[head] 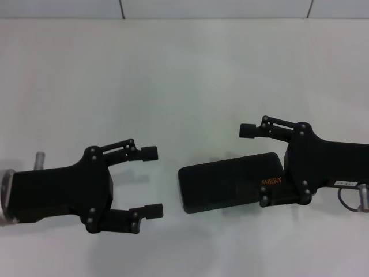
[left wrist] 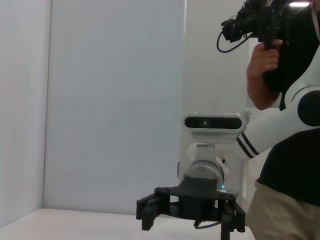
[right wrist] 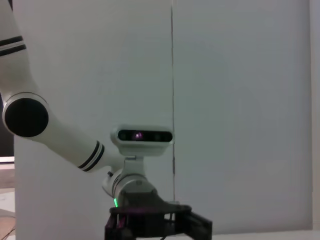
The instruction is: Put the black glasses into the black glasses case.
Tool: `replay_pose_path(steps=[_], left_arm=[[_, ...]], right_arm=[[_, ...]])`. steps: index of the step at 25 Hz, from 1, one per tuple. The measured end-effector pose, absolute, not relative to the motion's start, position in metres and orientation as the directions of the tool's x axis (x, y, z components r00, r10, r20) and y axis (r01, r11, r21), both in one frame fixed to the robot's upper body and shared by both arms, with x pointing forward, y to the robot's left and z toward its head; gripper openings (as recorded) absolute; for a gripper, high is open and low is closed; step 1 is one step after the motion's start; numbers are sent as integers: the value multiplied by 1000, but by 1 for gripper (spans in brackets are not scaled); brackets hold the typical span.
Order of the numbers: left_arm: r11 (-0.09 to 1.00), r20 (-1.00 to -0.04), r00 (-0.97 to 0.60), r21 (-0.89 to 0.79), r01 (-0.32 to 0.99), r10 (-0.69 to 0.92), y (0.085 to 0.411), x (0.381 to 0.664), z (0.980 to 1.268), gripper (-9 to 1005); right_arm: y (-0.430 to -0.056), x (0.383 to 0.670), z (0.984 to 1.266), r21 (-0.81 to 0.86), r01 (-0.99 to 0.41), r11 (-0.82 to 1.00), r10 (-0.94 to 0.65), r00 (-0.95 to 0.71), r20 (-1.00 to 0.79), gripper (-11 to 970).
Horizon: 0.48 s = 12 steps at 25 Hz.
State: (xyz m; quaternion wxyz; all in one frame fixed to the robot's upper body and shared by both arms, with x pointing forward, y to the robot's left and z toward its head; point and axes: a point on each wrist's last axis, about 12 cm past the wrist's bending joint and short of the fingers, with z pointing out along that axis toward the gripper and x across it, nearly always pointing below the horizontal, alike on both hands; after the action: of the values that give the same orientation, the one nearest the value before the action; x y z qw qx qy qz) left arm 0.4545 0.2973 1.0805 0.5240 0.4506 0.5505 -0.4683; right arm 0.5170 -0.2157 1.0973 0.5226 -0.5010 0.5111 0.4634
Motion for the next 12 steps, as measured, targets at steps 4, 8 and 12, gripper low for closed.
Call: replay_pose_path(steps=[4,8,12], left_arm=[[153,-999,-47,-46,987,6,296,454,1080,875],[151,-999,-35,-33,988,5,294,455,1079,875],[145,-1000,-19,-19,989,-2,289,456,1079,875]], right_arm=[[-215,517,1094,-61,-994,91,-25,59,-998,886],[-216,518,1092,-54,-993,108,-31,51,-998,888],[-217,518,1090,-49,-991,126,-33,45,-998,888]])
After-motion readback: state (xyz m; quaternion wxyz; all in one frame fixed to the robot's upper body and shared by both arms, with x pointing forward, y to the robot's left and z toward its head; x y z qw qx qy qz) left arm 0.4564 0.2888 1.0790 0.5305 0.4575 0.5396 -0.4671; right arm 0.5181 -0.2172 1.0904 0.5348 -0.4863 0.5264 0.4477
